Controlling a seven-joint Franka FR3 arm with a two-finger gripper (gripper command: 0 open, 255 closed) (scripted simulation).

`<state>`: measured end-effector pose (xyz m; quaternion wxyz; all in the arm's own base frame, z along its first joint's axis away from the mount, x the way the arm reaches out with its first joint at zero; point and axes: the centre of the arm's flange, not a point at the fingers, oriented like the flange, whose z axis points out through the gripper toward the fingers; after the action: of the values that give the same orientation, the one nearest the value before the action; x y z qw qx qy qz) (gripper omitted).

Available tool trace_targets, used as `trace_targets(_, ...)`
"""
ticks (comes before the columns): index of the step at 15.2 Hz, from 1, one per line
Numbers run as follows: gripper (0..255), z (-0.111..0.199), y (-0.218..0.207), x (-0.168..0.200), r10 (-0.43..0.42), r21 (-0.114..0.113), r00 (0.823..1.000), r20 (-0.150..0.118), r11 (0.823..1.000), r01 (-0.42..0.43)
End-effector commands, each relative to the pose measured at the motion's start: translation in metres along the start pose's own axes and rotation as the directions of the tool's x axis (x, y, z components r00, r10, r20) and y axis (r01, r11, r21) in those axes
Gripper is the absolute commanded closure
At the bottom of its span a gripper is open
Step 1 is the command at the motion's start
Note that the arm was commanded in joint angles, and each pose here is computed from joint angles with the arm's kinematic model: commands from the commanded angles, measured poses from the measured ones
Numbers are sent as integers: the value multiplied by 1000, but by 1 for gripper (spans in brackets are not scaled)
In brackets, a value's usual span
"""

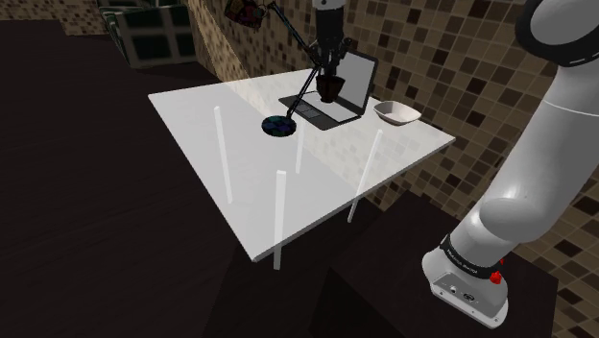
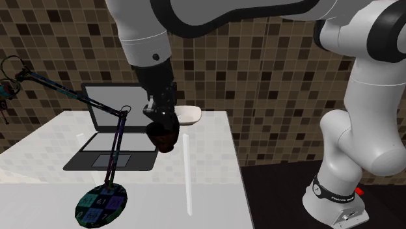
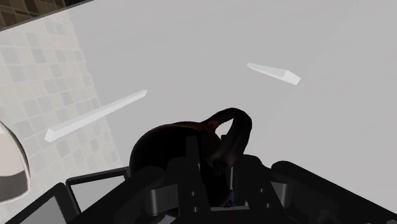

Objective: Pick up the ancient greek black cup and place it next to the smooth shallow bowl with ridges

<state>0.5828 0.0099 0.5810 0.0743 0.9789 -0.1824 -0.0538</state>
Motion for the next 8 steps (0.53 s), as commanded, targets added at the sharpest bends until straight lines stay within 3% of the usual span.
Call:
trace_targets(1, 255, 3, 25, 2, -1, 0, 1000, 0, 1000, 1)
trace_targets(8, 255, 18, 116, 2, -1, 0, 1000, 0, 1000, 1)
